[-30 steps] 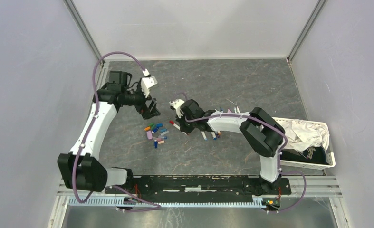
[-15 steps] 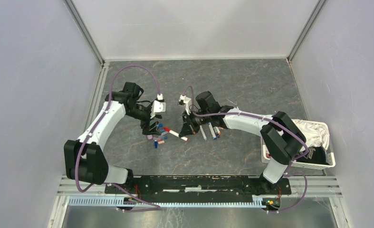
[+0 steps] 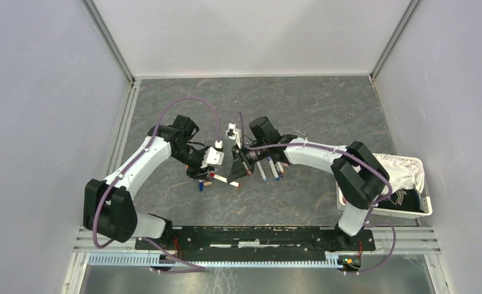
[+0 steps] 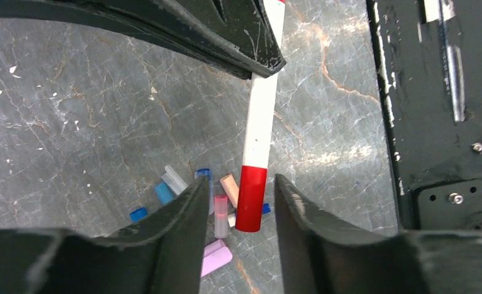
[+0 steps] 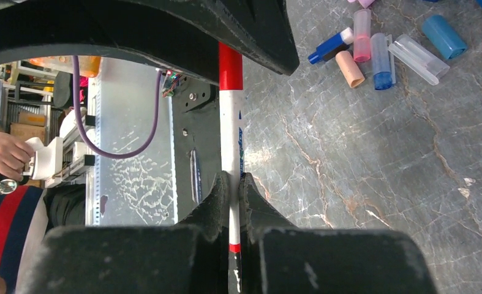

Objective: Open the pen caps

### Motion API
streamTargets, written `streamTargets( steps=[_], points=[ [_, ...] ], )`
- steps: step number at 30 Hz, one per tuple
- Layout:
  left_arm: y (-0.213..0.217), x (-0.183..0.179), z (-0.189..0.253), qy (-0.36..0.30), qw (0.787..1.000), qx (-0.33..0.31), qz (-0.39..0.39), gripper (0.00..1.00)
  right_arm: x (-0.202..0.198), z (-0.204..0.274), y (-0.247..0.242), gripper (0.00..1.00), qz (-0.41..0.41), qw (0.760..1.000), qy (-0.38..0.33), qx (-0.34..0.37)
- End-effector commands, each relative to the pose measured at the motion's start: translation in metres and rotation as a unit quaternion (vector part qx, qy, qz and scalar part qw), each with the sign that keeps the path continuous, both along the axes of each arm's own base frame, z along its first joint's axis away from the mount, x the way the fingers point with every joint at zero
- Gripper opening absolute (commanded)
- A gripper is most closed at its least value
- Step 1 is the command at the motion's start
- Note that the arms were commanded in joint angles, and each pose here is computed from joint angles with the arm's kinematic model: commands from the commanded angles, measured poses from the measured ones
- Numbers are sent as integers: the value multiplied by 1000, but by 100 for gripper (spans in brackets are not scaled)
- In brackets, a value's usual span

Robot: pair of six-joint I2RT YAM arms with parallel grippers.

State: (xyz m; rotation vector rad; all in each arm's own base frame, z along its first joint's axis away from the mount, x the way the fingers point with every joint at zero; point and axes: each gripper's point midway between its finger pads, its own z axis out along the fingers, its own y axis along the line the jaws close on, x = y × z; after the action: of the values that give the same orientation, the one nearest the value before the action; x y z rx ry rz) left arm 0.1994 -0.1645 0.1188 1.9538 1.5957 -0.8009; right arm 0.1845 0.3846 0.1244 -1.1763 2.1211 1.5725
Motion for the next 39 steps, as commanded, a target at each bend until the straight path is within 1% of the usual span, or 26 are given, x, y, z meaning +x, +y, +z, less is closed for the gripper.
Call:
streamTargets(
  steps=[1, 4, 5, 7, 8, 9, 10, 12, 14, 16, 18, 20, 21, 26, 31, 34, 37, 39],
  points=[
    [0, 8, 3, -47, 999, 11, -12, 43, 2, 16, 8, 0, 16, 999, 1, 28],
    [-2, 5, 0, -55, 998, 28, -25, 29, 1, 17, 9, 0, 18, 999, 7, 31],
    [-2, 4, -1, -58, 997, 33, -30, 23, 1, 18, 10, 2, 21, 999, 9, 34],
    [-3, 2, -2, -62, 997, 41, -37, 8, -1, 18, 11, 14, 23, 999, 18, 33],
    [-4, 2, -2, -63, 996, 43, -38, 3, -2, 17, 13, 20, 25, 999, 21, 36],
    [-5, 1, -2, -63, 996, 43, -39, 2, -2, 17, 16, 28, 27, 999, 19, 38],
    [-6, 1, -1, -63, 996, 42, -39, 2, -4, 15, 20, 33, 28, 999, 21, 35],
    [-8, 0, 1, -62, 997, 38, -39, 2, -7, 11, 27, 35, 34, 999, 28, 30],
    [-9, -1, 2, -60, 997, 36, -39, 2, -6, 8, 34, 35, 31, 999, 34, 30],
    [-9, -2, 1, -60, 997, 36, -40, 2, -4, 7, 38, 30, 28, 998, 42, 32],
    [-7, -2, 1, -61, 996, 40, -42, 2, -2, 4, 40, 19, 23, 998, 45, 32],
    [-5, -1, -1, -65, 996, 48, -43, 2, 0, -1, 36, 2, 12, 999, 47, 26],
    [-3, 0, -2, -68, 995, 54, -43, 2, 0, -5, 32, 0, 6, 999, 48, 22],
    [14, 22, -2, -95, 991, 86, -28, 2, -13, -34, -3, 0, -12, 999, 45, -21],
    [36, 57, 4, -104, 989, 101, 2, 2, -24, -50, -35, 0, -27, 998, 39, -46],
    [42, 69, 4, -108, 989, 102, 12, 2, -29, -57, -47, 0, -31, 997, 37, -58],
    [35, 71, 2, -102, 991, 83, 22, 2, -15, -64, -52, 0, -59, 995, 18, -81],
    [25, 75, -1, -95, 993, 60, 41, 2, 9, -69, -53, 0, -100, 988, -16, -116]
  ],
)
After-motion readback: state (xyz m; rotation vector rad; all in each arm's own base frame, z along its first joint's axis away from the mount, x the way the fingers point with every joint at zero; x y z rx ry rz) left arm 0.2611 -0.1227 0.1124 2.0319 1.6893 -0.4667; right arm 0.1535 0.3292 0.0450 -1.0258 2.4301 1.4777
